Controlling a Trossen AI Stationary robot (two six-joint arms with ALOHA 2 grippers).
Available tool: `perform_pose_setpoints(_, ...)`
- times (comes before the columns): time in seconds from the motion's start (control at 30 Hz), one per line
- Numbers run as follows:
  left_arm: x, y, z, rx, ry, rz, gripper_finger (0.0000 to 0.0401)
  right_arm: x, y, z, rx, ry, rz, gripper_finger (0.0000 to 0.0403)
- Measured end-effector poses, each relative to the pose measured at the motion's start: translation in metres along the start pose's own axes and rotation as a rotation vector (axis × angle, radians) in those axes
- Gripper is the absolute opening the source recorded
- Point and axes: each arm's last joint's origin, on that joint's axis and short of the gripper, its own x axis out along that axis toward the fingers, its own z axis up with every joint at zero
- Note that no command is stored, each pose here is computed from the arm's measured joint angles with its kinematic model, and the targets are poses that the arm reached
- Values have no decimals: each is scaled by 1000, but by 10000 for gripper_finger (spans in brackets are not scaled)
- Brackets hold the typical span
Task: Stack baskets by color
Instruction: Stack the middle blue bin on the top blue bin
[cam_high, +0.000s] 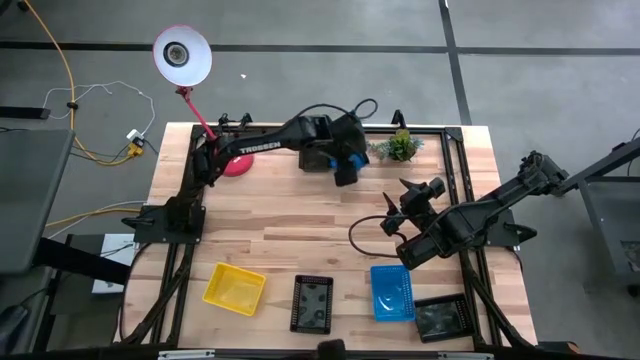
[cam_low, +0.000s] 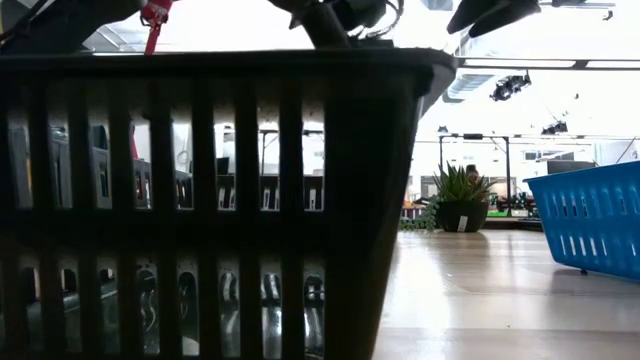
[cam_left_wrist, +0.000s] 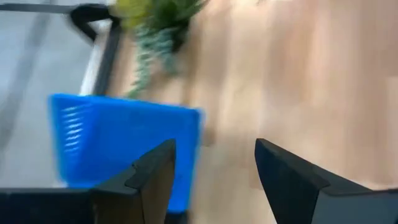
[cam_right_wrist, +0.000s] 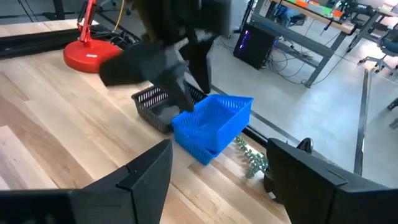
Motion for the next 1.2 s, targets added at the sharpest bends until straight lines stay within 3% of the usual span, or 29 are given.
perform_pose_setpoints(0.17,-16,-13,4,-14,-40,-121,207,0,0,-1,-2,16,6,249)
perform_pose_setpoints(0.37,-58,-31,9,12,-111,-116,207,0,0,-1,-9,17,3,249)
perform_pose_setpoints(0.47,-78,-38,-5,6,-156,-70,207,0,-1,-1,-12,17,2,249)
perform_pose_setpoints(0.6,-104,-49,-53,-41,-309,-21,207,0,-1,-1,-12,18,2,249)
perform_pose_setpoints(0.77,-114,-70,-148,-136,-547,-4,207,2,-1,1,13,-11,-17,249)
perform_pose_setpoints(0.93,-116,-87,-230,-238,-833,-39,207,21,-7,9,83,-62,-119,249)
perform_pose_setpoints(1.1,-124,-89,-271,-308,-1075,-34,207,65,-18,21,102,-20,-285,233)
perform_pose_setpoints(1.2,-128,-87,-282,-329,-1123,-43,207,101,-20,23,69,62,-363,174)
